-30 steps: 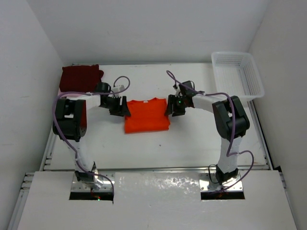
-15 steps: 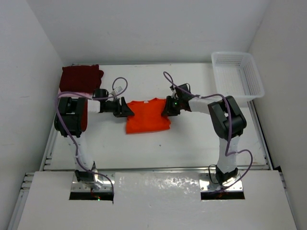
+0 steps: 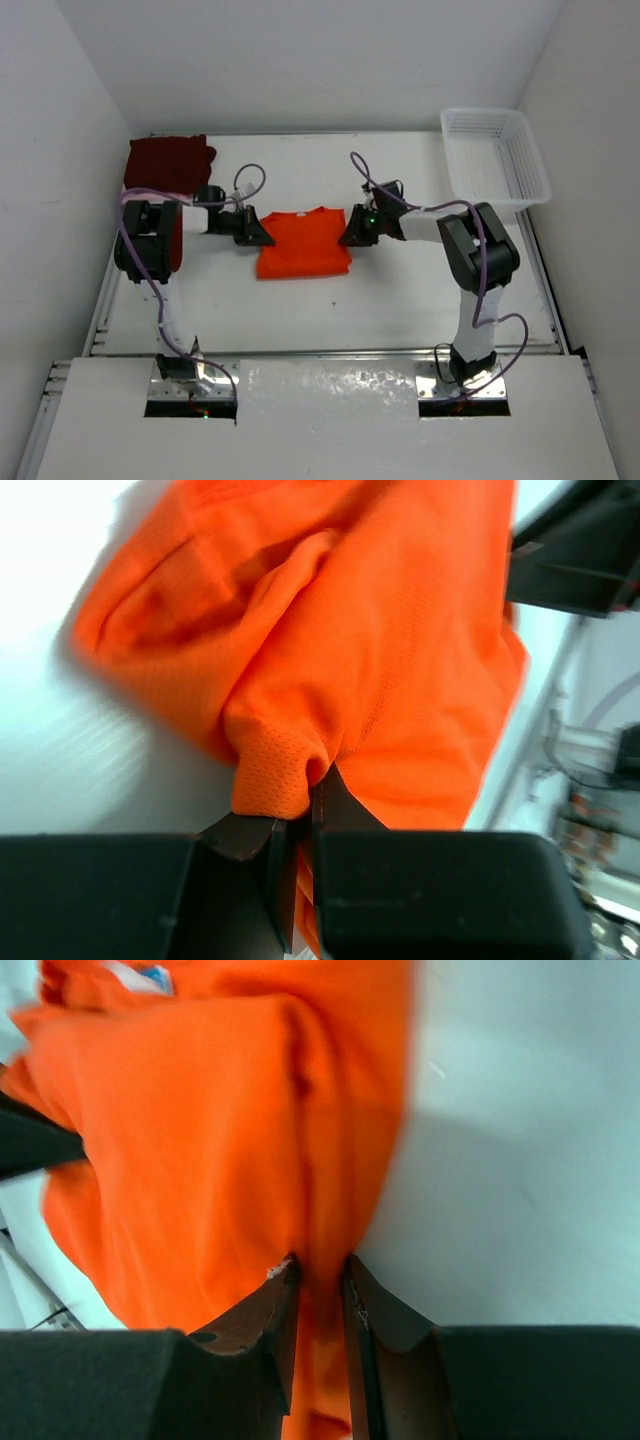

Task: Fold and stack the t-shirts
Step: Put the neatly folded tshirt into the corner of the board with the left arm

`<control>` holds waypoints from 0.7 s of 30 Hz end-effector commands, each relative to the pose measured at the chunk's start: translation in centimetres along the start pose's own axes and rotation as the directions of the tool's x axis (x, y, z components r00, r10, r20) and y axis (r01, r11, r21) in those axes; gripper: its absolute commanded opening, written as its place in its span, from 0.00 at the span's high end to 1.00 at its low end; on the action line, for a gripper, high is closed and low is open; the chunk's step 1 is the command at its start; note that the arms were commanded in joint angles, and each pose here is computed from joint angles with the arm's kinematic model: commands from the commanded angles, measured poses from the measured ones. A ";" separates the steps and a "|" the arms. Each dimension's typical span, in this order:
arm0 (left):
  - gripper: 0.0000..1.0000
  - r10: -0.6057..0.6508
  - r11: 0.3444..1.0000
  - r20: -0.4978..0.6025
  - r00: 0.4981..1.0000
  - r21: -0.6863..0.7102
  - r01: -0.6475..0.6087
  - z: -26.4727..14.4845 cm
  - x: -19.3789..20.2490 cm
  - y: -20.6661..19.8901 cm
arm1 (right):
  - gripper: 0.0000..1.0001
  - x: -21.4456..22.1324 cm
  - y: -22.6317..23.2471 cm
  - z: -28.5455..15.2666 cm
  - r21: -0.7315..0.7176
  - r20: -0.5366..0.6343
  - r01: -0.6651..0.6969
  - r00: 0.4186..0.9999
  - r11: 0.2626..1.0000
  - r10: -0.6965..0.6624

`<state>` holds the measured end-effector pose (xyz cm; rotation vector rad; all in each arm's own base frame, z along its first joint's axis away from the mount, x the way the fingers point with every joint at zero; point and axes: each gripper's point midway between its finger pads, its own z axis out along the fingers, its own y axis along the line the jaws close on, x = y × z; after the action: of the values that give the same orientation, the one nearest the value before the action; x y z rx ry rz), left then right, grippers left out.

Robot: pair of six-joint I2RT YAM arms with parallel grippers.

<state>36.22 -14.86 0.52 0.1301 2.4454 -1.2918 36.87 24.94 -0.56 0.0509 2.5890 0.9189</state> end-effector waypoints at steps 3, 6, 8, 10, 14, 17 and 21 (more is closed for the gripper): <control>1.00 0.159 0.932 -0.049 0.986 -0.323 -0.167 -5.3 -1.6 4.3 | 0.67 0.3 -3.6 -3.3 0.114 -0.006 -0.016 1.000 0.993 0.017; 1.00 0.203 0.911 -0.074 0.976 -0.351 -0.216 -6.6 -3.5 3.4 | 0.59 -1.0 -2.8 -4.4 0.123 -0.027 0.077 0.997 0.989 -0.074; 1.00 0.240 0.885 -0.101 0.966 -0.386 -0.260 -7.2 -4.7 3.7 | 0.59 -1.7 -2.3 -5.1 0.134 -0.009 0.099 0.995 0.986 -0.099; 1.00 0.266 0.848 -0.140 0.954 -0.436 -0.301 -8.3 -6.2 4.3 | 0.59 -2.5 -2.1 -5.9 0.154 0.009 0.122 0.992 0.980 -0.125; 1.00 0.295 0.808 -0.185 0.938 -0.475 -0.348 -9.6 -8.7 4.3 | 0.60 -3.0 -2.2 -6.5 0.181 0.023 0.146 0.988 0.973 -0.153; 1.00 0.335 0.749 -0.196 0.922 -0.537 -0.387 -11.0 -11.7 4.5 | 0.60 -3.4 -2.2 -6.8 0.190 0.029 0.154 0.986 0.970 -0.162; 1.00 0.361 0.681 -0.224 0.905 -0.600 -0.420 -12.7 -14.8 4.7 | 0.60 -3.3 -2.4 -6.9 0.205 0.024 0.165 0.984 0.965 -0.174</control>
<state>46.79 -2.77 7.77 0.4614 2.5600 -0.3776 36.27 18.45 1.75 -0.0486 2.6569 0.6192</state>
